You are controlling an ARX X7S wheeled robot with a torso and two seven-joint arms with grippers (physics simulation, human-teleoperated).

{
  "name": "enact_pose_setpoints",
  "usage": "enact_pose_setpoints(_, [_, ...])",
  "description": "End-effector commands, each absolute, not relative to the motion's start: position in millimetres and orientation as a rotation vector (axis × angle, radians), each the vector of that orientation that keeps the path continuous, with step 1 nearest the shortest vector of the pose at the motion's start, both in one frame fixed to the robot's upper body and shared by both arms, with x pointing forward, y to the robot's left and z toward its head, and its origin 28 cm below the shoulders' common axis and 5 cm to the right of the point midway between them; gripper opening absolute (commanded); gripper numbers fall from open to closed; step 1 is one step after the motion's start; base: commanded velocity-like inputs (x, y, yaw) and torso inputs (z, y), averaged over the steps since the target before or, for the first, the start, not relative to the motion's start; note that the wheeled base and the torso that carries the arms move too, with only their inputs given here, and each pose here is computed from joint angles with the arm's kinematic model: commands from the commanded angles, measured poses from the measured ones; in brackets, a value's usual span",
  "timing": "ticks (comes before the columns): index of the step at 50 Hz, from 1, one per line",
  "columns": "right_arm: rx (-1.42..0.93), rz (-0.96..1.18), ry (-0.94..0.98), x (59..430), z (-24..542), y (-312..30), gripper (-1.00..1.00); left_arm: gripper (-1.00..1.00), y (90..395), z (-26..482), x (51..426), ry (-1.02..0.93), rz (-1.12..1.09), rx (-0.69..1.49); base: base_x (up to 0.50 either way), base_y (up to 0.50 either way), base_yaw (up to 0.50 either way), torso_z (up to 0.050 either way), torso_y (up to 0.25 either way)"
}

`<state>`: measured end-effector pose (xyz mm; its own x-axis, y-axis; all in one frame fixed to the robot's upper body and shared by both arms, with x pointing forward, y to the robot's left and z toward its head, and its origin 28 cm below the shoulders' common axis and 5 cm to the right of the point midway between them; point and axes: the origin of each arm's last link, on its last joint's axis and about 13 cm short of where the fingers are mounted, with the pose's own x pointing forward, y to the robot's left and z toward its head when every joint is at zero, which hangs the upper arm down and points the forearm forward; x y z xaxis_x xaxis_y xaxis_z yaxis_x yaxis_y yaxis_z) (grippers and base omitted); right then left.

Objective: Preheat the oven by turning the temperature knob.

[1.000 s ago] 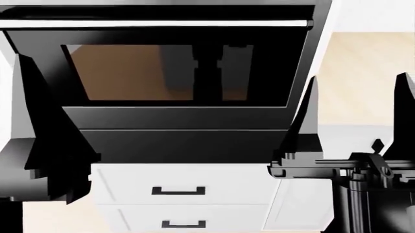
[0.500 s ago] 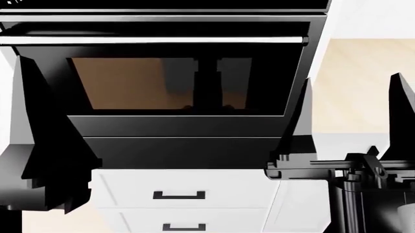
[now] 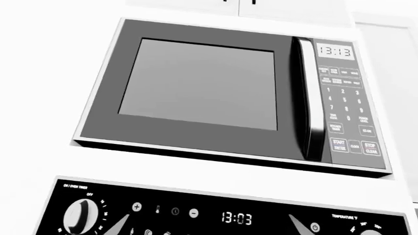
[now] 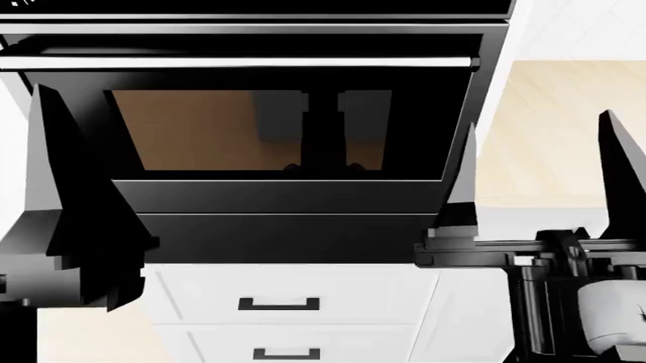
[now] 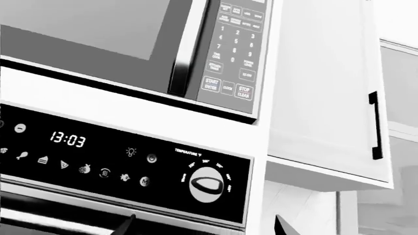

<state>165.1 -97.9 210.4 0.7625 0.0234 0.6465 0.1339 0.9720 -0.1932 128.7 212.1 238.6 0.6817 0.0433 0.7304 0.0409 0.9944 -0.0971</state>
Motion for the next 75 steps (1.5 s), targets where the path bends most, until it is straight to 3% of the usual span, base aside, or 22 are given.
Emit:
enact_pose_setpoints(1, [-0.424, -0.129, -0.62, 170, 221, -109, 1.0, 1.0, 213, 239, 130, -0.798, 0.025, -0.103, 0.0, 0.0, 0.0, 0.0, 0.0])
enact_pose_setpoints(11, [-0.642, -0.193, -0.505, 165, 254, -125, 1.0, 1.0, 213, 239, 130, -0.794, 0.031, -0.1, 0.0, 0.0, 0.0, 0.0, 0.0])
enact_pose_setpoints(24, [-0.99, -0.368, -0.32, 155, 255, -127, 1.0, 1.0, 212, 238, 131, -0.792, 0.036, -0.097, 0.0, 0.0, 0.0, 0.0, 0.0])
enact_pose_setpoints(31, [-1.154, -0.34, -0.3, 159, 261, -126, 1.0, 1.0, 212, 239, 131, -0.792, 0.035, -0.095, 0.0, 0.0, 0.0, 0.0, 0.0])
enact_pose_setpoints(75, [-1.349, -0.273, -0.184, 186, 339, -139, 1.0, 1.0, 210, 235, 134, -0.762, 0.02, -0.087, 0.0, 0.0, 0.0, 0.0, 0.0])
